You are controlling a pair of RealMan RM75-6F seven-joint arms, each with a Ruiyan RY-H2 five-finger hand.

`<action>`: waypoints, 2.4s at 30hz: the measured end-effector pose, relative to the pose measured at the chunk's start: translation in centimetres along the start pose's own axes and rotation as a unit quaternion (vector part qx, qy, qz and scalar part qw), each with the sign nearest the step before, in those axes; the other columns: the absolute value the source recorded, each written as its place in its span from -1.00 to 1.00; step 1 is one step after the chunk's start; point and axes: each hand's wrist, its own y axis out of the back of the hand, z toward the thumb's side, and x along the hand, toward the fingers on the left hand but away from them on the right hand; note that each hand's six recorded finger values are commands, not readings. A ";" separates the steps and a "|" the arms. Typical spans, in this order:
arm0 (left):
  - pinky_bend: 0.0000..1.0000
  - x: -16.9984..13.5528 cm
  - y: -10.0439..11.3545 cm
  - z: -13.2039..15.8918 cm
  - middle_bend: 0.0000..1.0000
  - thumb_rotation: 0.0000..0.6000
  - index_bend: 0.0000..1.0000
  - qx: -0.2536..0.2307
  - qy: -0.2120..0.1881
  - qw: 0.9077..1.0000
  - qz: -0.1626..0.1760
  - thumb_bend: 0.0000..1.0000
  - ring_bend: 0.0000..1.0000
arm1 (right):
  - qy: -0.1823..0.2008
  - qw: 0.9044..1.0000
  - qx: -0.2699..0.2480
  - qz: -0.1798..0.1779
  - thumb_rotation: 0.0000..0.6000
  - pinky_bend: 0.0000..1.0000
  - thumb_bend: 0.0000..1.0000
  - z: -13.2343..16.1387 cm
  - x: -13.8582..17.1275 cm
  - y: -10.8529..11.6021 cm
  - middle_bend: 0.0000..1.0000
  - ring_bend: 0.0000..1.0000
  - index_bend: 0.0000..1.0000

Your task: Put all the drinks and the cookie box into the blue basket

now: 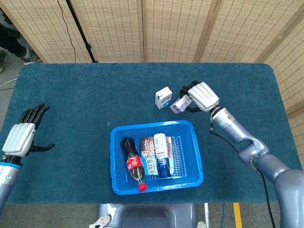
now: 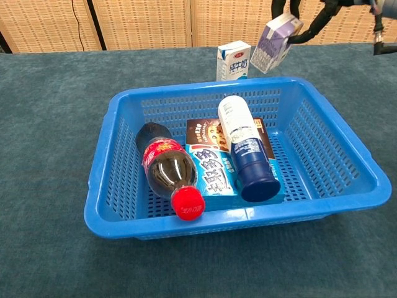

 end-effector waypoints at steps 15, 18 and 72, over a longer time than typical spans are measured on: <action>-1.00 -1.4 0.7 0.5 -1.00 1.00 -1.00 -0.012 -0.030 0.999 0.005 -0.84 -1.00 | 0.097 0.994 0.043 -0.004 1.00 -0.37 0.07 6.1 8.9 5.3 0.07 0.03 0.19; -1.00 -1.5 0.8 0.5 -1.00 1.00 -1.00 -0.008 -0.030 0.999 0.009 -0.84 -1.00 | 0.125 0.990 0.059 0.015 1.00 -0.38 0.07 7.4 10.0 4.3 0.07 0.02 0.19; -1.00 -1.7 0.0 0.6 -1.00 1.00 -1.00 -0.017 -0.046 0.999 -0.024 -0.84 -1.00 | 0.022 0.992 0.119 0.019 1.00 -0.95 -1.00 4.6 -0.4 3.4 -1.00 -1.00 -1.00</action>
